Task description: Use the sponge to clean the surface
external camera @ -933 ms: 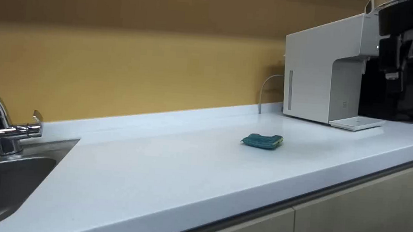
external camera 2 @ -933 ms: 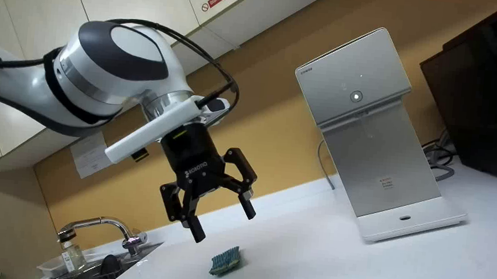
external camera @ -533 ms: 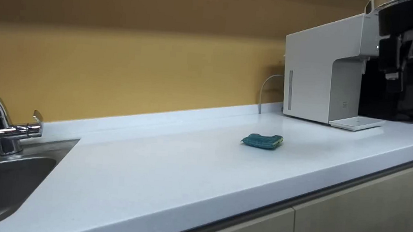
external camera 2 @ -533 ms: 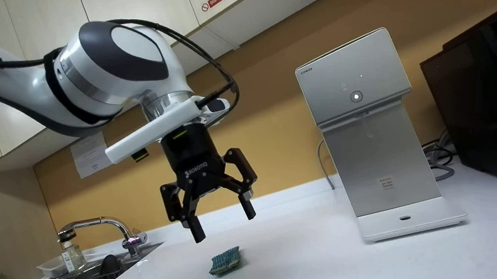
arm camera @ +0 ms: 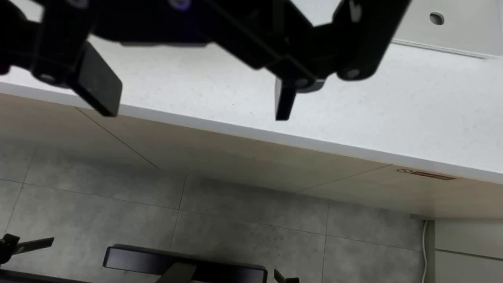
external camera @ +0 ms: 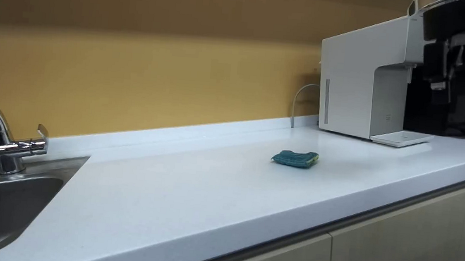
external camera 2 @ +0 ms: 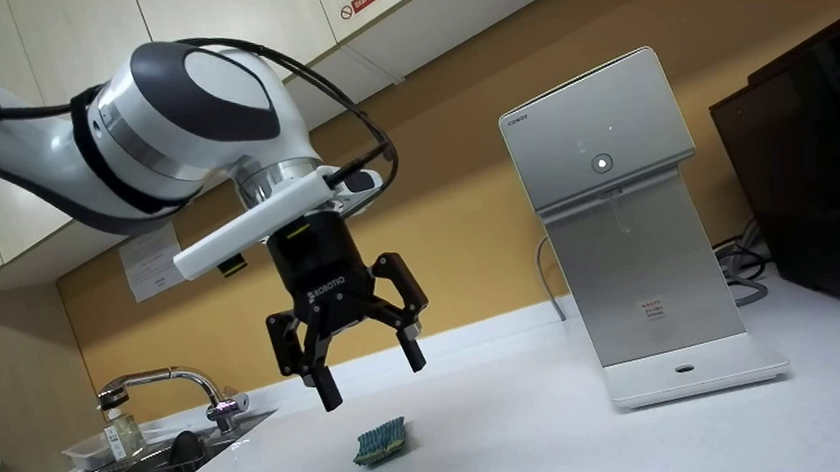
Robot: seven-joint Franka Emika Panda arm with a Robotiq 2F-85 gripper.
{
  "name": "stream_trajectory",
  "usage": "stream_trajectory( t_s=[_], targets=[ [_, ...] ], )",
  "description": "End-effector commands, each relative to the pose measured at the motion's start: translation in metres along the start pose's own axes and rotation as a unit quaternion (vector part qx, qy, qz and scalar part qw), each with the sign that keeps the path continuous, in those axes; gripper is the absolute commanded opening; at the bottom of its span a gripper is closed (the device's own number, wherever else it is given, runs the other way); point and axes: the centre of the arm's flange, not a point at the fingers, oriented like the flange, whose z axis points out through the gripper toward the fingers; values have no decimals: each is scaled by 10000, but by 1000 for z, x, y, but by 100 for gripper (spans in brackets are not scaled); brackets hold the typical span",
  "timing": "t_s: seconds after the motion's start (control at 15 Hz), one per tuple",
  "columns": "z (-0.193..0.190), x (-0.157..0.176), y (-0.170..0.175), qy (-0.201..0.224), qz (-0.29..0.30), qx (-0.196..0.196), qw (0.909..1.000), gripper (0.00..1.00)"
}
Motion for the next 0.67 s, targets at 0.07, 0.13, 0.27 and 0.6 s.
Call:
stream_trajectory(
  t_s=[0.07, 0.13, 0.27, 0.6],
  targets=[
    [-13, 29, -41, 296, 197, -22, 9994, 100],
    [-16, 35, -51, 374, 193, -10, 9991, 100],
    [-21, 51, -72, 581, 60, 20, 9983, 100],
    [-28, 98, -115, 1186, -497, 51, 9917, 100]
  ],
)
